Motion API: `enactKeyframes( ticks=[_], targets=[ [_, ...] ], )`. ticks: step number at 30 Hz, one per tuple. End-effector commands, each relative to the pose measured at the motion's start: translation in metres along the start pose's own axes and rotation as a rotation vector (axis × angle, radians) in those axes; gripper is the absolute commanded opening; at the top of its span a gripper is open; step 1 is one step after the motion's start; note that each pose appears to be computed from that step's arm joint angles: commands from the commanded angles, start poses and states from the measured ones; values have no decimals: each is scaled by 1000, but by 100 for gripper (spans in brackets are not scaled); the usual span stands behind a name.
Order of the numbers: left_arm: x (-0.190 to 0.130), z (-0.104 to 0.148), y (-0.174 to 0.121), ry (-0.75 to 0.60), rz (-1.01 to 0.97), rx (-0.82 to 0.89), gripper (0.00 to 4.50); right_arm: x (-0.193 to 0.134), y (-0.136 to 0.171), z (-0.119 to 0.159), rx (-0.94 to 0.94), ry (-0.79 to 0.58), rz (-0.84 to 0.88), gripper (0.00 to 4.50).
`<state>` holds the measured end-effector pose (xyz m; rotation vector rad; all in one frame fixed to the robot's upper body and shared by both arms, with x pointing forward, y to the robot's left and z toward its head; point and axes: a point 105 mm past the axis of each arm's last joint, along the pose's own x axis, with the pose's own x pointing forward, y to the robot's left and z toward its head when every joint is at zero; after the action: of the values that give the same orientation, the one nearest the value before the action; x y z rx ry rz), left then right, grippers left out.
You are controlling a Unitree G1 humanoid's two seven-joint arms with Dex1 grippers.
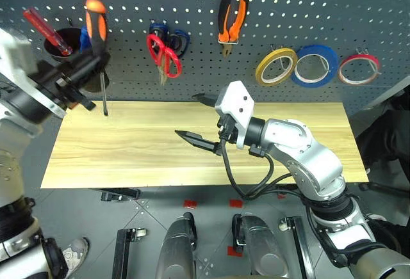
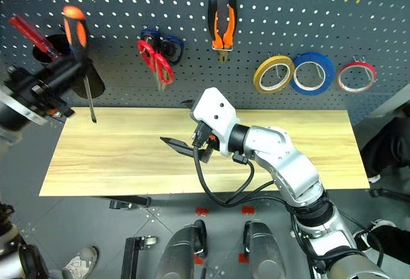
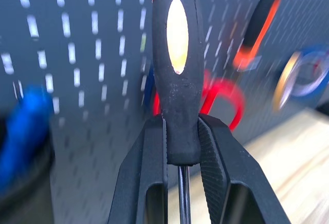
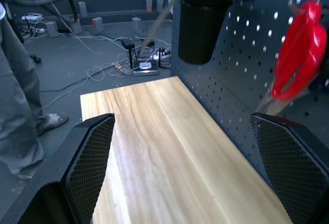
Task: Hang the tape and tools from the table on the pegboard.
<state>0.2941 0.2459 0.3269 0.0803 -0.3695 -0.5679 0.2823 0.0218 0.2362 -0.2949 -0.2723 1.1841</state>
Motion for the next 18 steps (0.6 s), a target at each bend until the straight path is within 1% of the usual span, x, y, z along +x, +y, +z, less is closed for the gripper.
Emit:
enactKeyframes(
  ticks=[1,3,4,9,13,18],
  targets=[
    [1,46,17,-143,96,83,52,3,-3,22,-57,-80,2,450],
    [7,56,32,-152,182,195,52,7,-6,27,-61,-94,-3,450],
    [12,56,37,-154,208,229,52,9,-6,29,-61,-98,-1,450],
    [28,36,54,-143,291,348,52,21,-6,29,-45,-78,3,450],
    [31,28,67,-165,390,441,52,30,-21,37,7,-78,-102,450],
    [40,29,70,-233,448,477,52,31,-29,49,7,-76,-143,450]
  ],
)
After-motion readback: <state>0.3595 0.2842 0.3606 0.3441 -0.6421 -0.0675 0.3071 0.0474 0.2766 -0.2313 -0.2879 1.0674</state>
